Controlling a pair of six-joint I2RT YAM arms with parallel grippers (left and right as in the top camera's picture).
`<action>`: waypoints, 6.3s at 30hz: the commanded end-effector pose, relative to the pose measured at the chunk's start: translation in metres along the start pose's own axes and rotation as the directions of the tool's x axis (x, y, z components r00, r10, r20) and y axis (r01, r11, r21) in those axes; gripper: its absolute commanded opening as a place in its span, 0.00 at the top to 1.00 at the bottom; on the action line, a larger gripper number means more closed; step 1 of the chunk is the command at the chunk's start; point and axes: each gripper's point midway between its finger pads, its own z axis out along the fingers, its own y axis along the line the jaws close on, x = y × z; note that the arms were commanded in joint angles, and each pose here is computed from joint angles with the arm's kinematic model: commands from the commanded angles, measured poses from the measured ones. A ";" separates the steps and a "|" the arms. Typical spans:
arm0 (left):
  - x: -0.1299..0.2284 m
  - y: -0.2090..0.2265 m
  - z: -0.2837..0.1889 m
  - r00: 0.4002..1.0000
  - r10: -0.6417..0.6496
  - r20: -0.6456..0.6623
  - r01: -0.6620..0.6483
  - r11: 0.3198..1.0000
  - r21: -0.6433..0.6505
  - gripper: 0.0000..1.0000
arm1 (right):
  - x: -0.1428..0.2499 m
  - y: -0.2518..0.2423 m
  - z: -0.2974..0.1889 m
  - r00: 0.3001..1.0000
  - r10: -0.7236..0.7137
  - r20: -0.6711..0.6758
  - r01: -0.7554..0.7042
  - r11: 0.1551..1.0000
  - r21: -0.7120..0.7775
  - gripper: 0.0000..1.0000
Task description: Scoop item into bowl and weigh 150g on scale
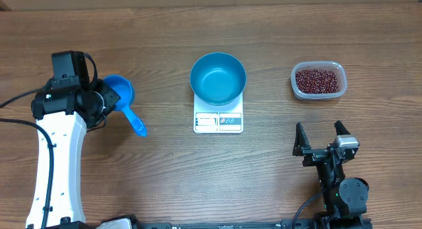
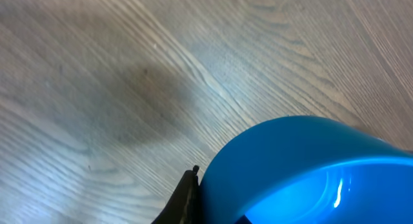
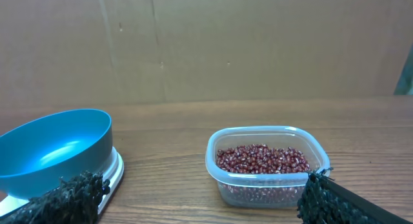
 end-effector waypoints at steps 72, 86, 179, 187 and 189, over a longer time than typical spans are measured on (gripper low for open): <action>0.137 -0.109 -0.024 0.898 -0.393 -0.197 0.412 0.909 0.063 0.96 | -0.099 -0.002 -0.034 0.973 0.218 0.073 -0.220 0.975 0.021 0.00; 0.137 -0.108 -0.024 0.867 -0.455 -0.201 0.473 0.880 0.048 0.96 | -0.145 0.054 -0.010 0.875 0.355 -0.329 -0.413 0.902 -0.126 0.00; 0.198 -0.154 -0.034 0.612 -0.650 -0.450 0.701 0.710 -0.071 0.96 | -0.075 0.229 0.068 0.397 0.400 -0.826 -0.848 0.503 -0.165 0.81; 0.203 -0.159 -0.032 0.621 -0.637 -0.458 0.692 0.719 -0.063 0.96 | -0.075 0.230 0.067 0.396 0.397 -0.828 -0.849 0.501 -0.166 0.84; 0.204 -0.160 -0.030 0.620 -0.637 -0.458 0.690 0.720 -0.069 0.96 | -0.075 0.230 0.067 0.395 0.396 -0.829 -0.849 0.501 -0.166 0.84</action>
